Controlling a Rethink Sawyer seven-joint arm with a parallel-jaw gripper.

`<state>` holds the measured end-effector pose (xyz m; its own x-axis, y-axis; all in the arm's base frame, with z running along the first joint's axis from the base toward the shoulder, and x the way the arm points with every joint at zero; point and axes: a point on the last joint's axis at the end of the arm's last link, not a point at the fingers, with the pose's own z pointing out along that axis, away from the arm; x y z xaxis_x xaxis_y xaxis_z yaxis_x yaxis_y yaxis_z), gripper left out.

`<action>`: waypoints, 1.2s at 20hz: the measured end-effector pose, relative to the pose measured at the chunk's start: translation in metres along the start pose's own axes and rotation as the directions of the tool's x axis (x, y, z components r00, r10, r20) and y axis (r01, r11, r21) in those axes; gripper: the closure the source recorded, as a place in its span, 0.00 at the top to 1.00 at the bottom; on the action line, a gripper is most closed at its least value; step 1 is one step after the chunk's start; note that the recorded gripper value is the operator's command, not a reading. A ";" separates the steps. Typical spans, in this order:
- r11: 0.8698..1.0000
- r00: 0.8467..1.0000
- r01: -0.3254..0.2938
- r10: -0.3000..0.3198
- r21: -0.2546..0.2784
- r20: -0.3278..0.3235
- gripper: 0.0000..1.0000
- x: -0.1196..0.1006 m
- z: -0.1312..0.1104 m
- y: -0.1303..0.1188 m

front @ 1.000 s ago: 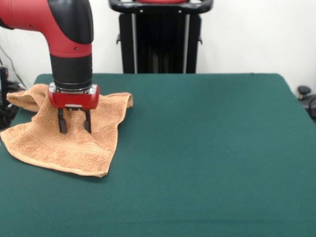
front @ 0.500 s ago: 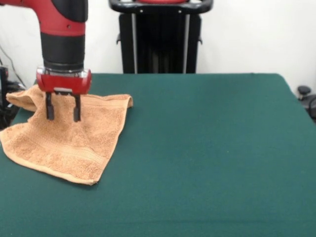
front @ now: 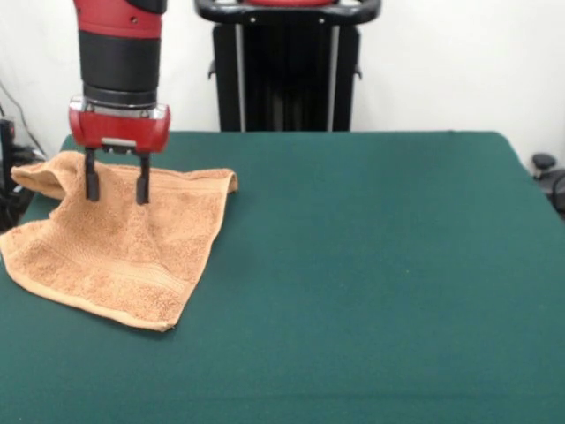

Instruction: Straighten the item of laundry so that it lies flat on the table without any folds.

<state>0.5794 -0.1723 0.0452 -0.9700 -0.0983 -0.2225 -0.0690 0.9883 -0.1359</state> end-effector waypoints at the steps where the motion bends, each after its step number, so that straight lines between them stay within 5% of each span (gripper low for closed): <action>1: 1.000 1.000 0.013 -0.013 -0.002 0.002 1.00 -0.003 -0.001 0.007; 9: 0.998 0.998 0.064 -0.064 -0.005 0.006 1.00 -0.011 -0.002 0.035; 10: 0.997 0.997 0.081 -0.081 0.000 0.012 0.00 -0.013 -0.003 0.043; 24: 0.996 0.996 0.092 -0.092 0.002 -0.001 0.00 0.007 0.002 0.053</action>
<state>0.5697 -0.1210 0.0344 -0.9597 -0.1884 -0.2085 -0.1570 0.9749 -0.1580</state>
